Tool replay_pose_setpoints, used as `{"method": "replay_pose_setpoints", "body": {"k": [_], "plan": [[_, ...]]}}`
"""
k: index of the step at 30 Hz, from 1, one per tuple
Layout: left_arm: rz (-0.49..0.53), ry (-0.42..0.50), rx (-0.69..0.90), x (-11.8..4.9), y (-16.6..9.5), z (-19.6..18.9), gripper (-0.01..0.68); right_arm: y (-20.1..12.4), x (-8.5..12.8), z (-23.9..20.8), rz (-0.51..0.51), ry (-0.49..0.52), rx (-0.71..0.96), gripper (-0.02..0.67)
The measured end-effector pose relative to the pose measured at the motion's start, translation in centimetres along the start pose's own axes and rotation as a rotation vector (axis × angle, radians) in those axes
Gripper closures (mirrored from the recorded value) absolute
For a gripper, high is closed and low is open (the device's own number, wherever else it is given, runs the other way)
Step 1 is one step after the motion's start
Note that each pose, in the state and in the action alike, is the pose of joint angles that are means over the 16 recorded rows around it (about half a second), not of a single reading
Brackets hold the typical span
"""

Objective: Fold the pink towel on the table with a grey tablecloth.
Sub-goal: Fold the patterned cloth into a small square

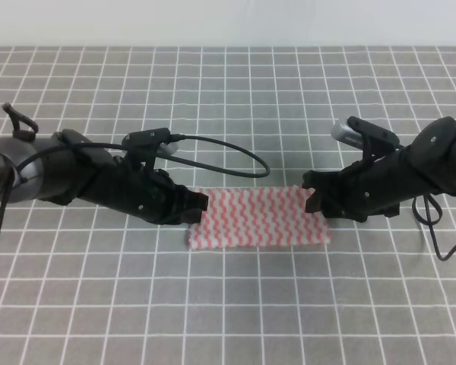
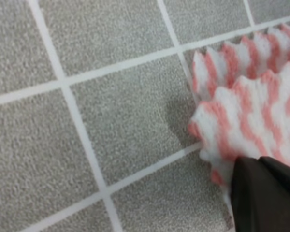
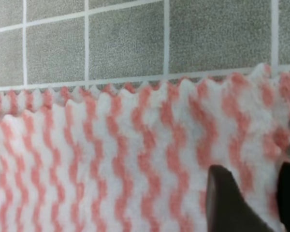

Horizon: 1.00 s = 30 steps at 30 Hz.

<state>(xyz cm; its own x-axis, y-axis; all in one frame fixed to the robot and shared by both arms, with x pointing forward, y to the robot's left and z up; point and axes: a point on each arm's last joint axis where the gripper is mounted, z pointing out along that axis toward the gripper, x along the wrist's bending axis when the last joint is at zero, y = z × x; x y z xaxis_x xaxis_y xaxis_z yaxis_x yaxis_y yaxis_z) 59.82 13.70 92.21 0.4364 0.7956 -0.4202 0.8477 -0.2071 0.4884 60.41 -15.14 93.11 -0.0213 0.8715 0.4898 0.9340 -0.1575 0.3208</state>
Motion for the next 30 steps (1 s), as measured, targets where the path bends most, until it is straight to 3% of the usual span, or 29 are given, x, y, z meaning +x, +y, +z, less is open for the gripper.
{"method": "replay_pose_setpoints", "body": {"k": [4,20,30], "plan": [[0.0,0.0,0.0,0.0,0.0,0.0,0.676,-0.1,-0.1,0.2,0.002,-0.001,0.01,0.446],[0.002,-0.002,0.003,0.0,0.0,0.0,0.676,0.1,-0.1,0.3,-0.005,-0.011,0.029,0.654],[0.004,-0.002,0.004,-0.1,0.0,0.0,0.676,1.2,1.1,-0.4,-0.033,0.023,0.036,0.663]]}}
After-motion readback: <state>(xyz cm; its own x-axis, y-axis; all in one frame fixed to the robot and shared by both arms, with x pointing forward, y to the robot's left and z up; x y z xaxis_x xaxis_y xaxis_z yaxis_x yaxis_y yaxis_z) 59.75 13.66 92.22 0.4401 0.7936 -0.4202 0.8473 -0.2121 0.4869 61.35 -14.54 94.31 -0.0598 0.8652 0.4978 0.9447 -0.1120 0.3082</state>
